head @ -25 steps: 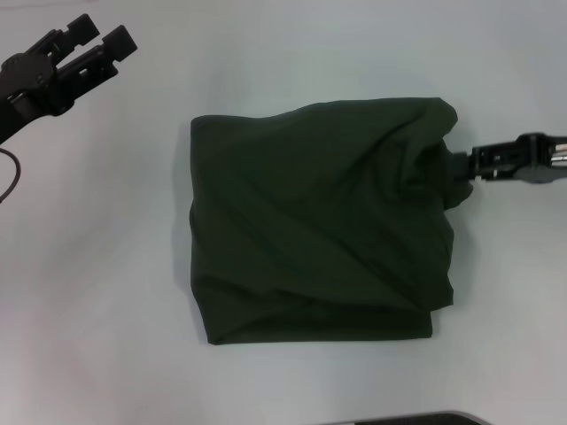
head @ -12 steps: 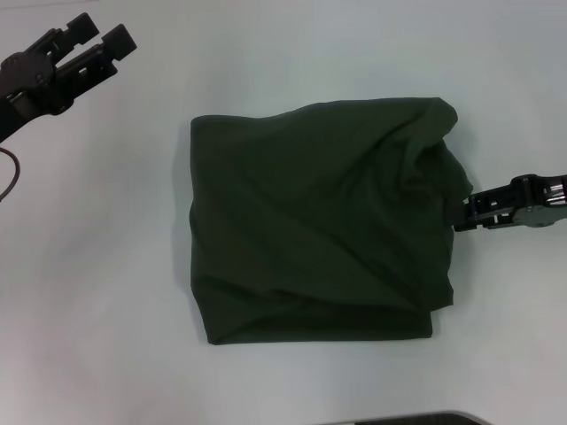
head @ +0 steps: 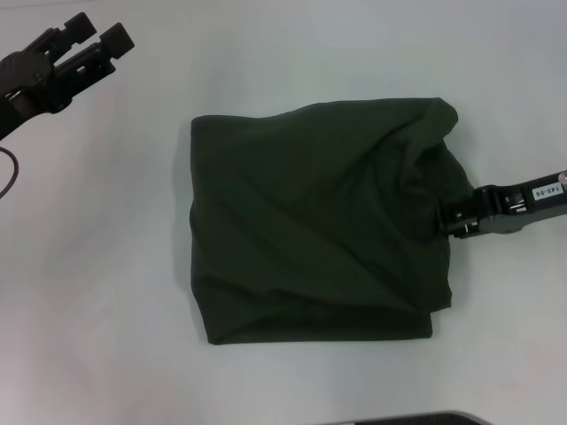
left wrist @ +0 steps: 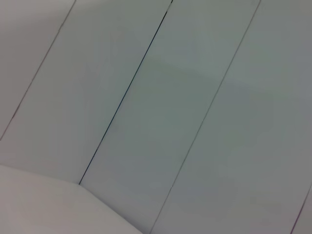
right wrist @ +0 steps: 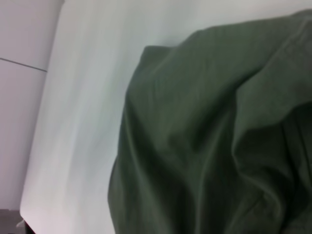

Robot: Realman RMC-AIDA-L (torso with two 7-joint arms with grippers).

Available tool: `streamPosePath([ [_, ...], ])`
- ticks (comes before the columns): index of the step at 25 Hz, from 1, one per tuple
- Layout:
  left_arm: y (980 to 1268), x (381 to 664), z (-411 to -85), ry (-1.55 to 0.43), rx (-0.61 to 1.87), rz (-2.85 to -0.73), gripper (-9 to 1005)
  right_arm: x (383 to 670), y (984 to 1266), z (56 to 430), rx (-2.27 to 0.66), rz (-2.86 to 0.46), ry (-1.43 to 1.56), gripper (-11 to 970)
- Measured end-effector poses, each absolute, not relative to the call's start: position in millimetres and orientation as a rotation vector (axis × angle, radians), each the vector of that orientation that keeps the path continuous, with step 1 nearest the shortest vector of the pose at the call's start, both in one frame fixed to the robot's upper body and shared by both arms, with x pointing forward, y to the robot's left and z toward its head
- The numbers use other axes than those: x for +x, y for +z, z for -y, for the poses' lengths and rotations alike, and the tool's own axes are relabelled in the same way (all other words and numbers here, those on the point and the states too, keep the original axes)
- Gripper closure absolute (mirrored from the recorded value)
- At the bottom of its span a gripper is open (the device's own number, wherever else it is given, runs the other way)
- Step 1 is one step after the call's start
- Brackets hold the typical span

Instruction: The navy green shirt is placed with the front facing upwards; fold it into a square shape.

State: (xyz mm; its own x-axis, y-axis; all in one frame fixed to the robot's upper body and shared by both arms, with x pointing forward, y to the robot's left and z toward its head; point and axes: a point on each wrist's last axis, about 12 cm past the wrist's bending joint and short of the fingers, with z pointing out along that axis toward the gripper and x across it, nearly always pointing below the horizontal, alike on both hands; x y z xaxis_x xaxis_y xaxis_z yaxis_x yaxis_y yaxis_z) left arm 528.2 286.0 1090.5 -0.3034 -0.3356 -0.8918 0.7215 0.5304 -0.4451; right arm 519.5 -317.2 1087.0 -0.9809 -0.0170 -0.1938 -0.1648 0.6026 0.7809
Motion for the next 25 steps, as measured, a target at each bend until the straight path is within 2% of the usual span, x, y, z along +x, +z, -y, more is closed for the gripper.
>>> streamPosePath([
  [3, 1090.5, 528.3, -286.3, -1.083, 0.34, -1.553, 78, 517.1, 1085.2, 319.3, -0.147, -2.672, 1.314, 576],
  [19, 1090.9, 529.7, -284.5, -1.086, 0.345, -1.549, 78, 493.2, 1074.0, 350.6, -0.044, -2.699, 1.265, 894],
  [25, 1091.1, 530.2, -283.4, -1.09, 0.348, -1.549, 78, 486.6, 1072.1, 354.0, -0.064, -2.678, 1.308, 892],
])
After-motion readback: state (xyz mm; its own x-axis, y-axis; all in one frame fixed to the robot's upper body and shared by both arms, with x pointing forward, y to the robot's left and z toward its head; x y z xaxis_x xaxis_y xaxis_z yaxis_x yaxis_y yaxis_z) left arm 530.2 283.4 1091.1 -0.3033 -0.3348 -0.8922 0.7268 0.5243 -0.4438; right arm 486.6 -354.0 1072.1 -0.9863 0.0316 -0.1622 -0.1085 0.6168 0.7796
